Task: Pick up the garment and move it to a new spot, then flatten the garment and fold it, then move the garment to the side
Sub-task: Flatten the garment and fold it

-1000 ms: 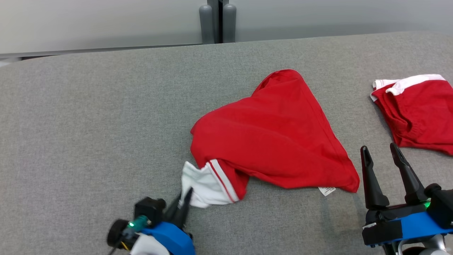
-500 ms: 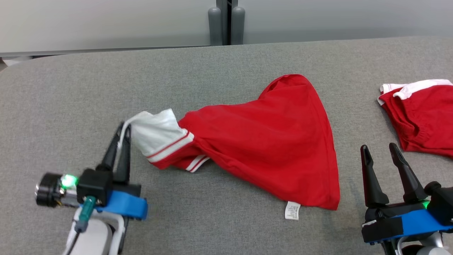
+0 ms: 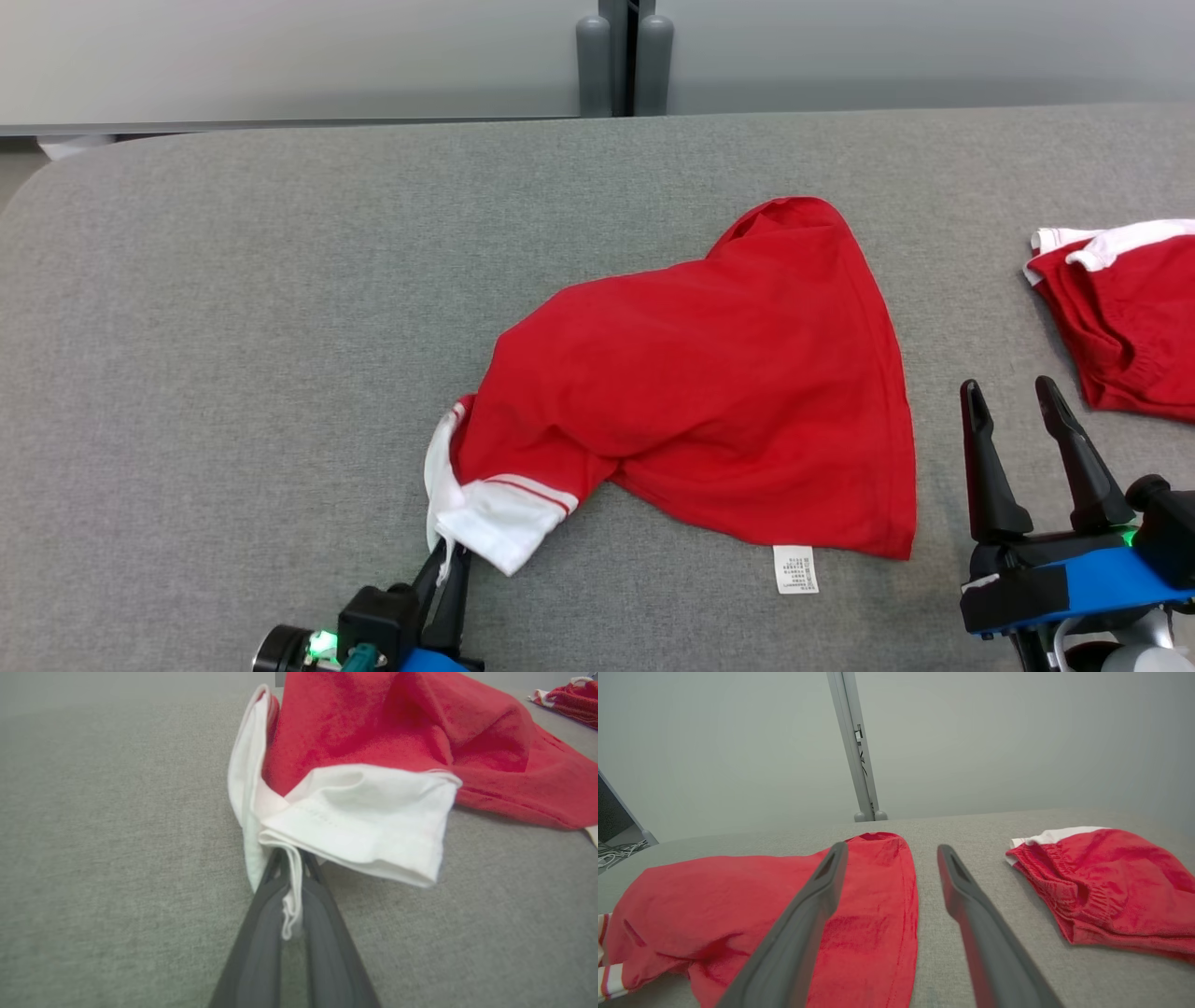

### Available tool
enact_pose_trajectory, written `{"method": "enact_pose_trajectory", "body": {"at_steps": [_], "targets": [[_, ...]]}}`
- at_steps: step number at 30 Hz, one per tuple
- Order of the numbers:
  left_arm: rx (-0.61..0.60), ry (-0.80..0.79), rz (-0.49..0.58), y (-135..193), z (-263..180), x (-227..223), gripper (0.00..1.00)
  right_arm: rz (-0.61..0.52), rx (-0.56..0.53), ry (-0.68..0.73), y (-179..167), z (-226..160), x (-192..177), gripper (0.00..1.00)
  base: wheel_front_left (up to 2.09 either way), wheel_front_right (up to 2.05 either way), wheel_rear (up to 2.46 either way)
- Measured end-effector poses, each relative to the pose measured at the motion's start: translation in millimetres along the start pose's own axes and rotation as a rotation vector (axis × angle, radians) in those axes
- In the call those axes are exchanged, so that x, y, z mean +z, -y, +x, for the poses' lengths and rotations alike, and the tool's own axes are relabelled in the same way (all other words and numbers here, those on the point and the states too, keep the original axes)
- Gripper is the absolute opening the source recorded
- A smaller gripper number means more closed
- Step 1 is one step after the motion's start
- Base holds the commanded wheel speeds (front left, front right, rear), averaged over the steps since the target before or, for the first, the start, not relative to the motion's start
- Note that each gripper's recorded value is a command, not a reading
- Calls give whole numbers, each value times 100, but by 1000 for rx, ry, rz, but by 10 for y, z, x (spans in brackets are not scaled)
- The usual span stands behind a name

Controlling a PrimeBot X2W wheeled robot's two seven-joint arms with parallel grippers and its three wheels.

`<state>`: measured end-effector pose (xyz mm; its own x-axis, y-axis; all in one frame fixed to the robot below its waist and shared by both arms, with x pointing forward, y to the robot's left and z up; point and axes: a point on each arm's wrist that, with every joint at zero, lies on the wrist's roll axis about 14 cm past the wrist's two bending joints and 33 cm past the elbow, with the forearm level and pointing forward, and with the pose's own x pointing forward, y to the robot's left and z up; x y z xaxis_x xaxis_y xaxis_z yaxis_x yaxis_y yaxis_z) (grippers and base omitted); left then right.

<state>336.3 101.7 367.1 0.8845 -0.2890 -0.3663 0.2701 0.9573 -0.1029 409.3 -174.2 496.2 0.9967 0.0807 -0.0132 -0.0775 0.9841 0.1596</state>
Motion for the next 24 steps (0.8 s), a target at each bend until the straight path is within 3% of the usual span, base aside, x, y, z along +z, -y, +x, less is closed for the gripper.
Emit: {"method": "enact_pose_trajectory", "body": {"at_steps": [1,14,24], "targets": [[9,13,-16,-16,4,38,100,0,2,0,-7,7,1,100,0,0,0],[167,321,-24,-544,-244,960,100,-20,29,44,-83,-27,198,100,0,0,0],[197,396,-32,-740,-397,1233,100,-50,4,56,-6,-177,295,100,0,0,0]]}}
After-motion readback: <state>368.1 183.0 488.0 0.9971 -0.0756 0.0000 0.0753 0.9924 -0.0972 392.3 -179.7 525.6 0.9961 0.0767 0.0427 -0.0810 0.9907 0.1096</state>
